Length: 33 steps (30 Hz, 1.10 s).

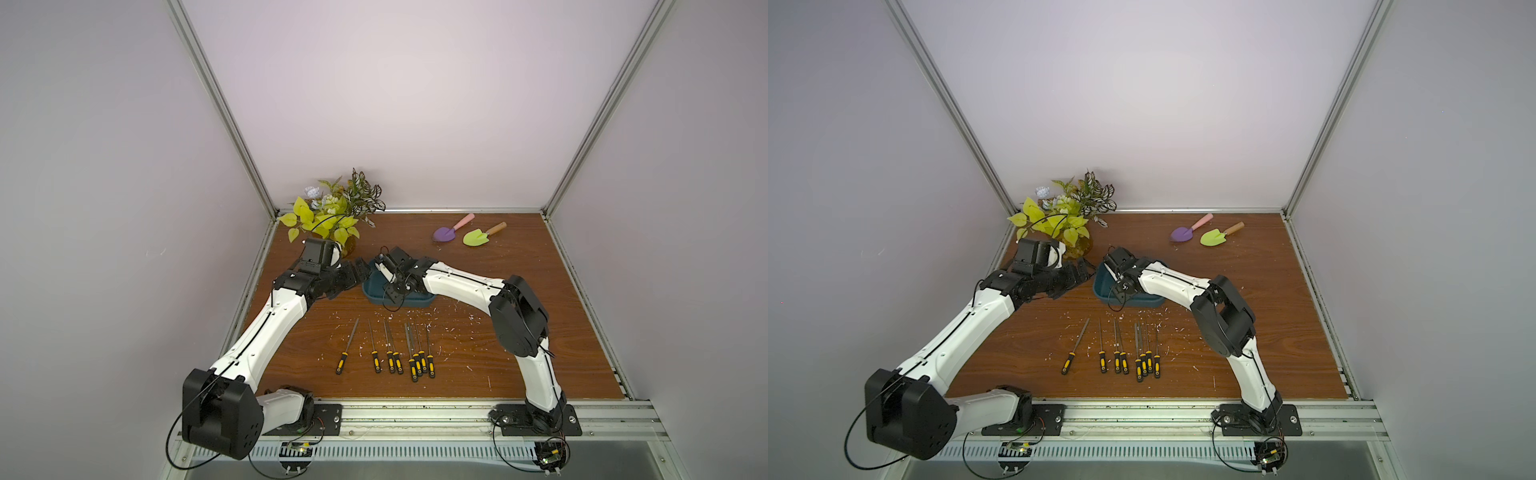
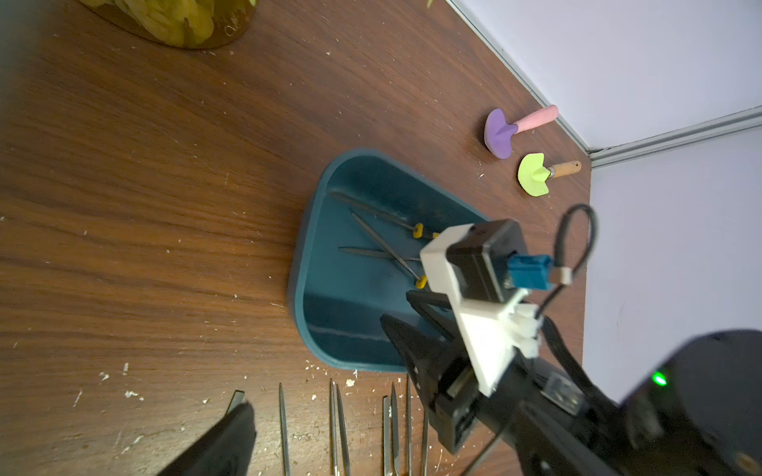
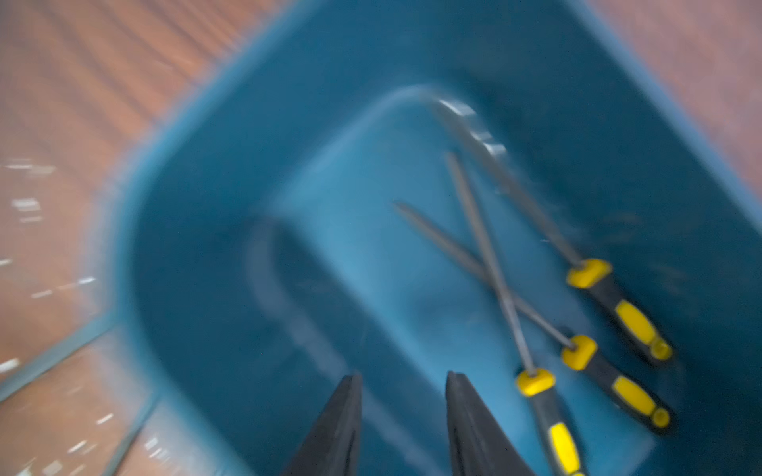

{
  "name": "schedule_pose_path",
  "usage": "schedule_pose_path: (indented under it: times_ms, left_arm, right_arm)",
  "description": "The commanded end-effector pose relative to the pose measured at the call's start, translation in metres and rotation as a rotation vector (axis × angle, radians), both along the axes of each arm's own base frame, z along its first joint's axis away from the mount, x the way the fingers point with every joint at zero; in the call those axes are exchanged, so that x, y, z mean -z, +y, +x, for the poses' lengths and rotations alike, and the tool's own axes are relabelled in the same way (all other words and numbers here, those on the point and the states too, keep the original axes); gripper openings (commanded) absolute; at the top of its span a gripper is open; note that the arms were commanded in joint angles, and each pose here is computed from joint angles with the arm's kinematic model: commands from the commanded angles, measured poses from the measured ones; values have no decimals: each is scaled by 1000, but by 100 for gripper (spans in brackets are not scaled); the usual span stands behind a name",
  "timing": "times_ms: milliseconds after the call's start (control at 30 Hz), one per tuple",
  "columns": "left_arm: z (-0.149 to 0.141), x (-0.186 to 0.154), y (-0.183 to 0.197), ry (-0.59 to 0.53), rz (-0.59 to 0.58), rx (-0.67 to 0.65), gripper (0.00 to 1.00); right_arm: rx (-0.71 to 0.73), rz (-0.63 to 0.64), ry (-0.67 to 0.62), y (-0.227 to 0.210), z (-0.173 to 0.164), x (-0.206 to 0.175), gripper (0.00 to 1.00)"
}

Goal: Put the file tool into the storage box
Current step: Adjust the file tool in the storage box.

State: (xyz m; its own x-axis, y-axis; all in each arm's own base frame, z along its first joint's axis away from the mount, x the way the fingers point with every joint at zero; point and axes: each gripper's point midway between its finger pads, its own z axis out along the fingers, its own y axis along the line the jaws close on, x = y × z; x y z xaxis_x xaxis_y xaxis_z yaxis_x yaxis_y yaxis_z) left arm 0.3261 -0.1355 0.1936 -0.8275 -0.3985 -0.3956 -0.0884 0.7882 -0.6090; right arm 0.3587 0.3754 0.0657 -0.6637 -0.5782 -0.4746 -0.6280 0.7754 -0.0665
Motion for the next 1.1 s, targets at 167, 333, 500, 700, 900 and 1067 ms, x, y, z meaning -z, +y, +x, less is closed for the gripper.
schedule_pose_path:
  times_ms: [167, 333, 500, 700, 900, 1067]
  left_arm:
    - [-6, 1, 2, 1, 6, 10, 99]
    - [-3, 2, 1, 7, 11, 14, 100]
    - [-1, 2, 1, 8, 13, 18, 100]
    - [-2, 3, 2, 7, 31, 29, 99]
    - [-2, 4, 2, 6, 39, 35, 100]
    - [-6, 12, 1, 24, 40, 51, 99]
  right_arm:
    - [66, 54, 14, -1, 36, 0, 40]
    - [72, 20, 14, -1, 50, 14, 40]
    - [107, 24, -16, -6, 71, 7, 40]
    - [78, 80, -29, 2, 73, -22, 42]
    - [111, 141, -45, -4, 42, -63, 44]
    - [258, 261, -67, -24, -2, -94, 46]
